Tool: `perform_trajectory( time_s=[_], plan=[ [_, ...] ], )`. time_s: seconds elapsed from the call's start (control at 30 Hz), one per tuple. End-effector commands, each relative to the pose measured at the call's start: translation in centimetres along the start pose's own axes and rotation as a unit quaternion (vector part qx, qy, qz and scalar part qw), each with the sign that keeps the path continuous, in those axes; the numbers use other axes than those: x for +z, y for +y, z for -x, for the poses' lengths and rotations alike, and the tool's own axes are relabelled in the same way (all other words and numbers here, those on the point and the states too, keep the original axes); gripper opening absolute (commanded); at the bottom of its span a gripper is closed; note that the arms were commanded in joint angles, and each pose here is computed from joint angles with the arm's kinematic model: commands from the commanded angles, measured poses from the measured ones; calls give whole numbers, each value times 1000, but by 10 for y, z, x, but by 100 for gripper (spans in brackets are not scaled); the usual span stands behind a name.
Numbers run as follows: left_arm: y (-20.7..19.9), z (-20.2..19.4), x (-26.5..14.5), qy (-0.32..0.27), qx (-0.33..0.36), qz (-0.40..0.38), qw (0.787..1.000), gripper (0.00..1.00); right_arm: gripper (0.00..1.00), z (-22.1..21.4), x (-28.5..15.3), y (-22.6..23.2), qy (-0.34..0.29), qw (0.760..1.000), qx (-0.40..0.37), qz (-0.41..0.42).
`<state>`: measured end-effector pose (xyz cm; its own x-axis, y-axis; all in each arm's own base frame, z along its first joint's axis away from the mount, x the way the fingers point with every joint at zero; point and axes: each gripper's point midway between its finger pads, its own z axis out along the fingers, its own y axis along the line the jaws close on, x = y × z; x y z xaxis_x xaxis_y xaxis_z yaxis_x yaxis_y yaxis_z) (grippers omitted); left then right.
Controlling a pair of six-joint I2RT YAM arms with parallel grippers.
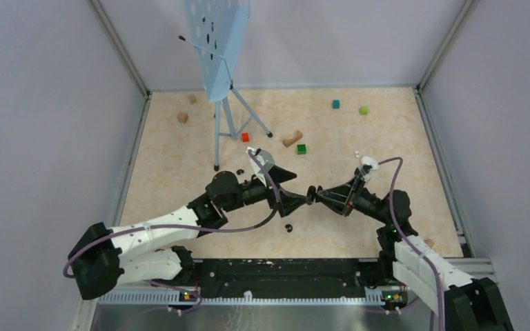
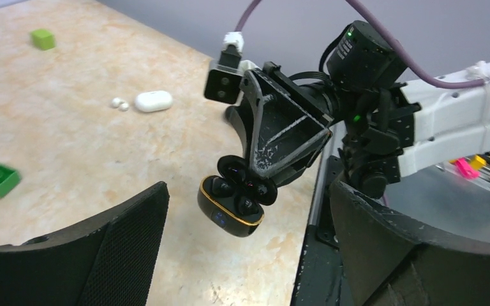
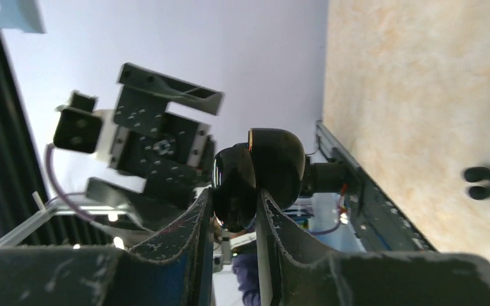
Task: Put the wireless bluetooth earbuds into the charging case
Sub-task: Place the charging case with the earbuds at the center of the board.
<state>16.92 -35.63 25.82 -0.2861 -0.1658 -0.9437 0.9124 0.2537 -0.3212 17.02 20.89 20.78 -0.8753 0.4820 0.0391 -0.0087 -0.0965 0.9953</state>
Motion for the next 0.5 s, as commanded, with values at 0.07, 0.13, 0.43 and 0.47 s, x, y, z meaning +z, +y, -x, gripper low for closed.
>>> perform_trajectory(
  time_s=[0.07,0.13,0.43,0.47],
  plan=[
    [26,16,-44,-18,6,124,992,99,0,18,7,-46,-4,989,-79,-121],
    [34,18,-60,-27,-1,162,986,99,0,32,13,-51,-5,984,-101,-146],
    [43,16,-100,-2,-65,247,967,99,0,125,57,-61,-33,967,-147,-206],
    [43,13,-102,2,-72,250,966,99,0,138,64,-62,-38,970,-141,-196]
  ],
)
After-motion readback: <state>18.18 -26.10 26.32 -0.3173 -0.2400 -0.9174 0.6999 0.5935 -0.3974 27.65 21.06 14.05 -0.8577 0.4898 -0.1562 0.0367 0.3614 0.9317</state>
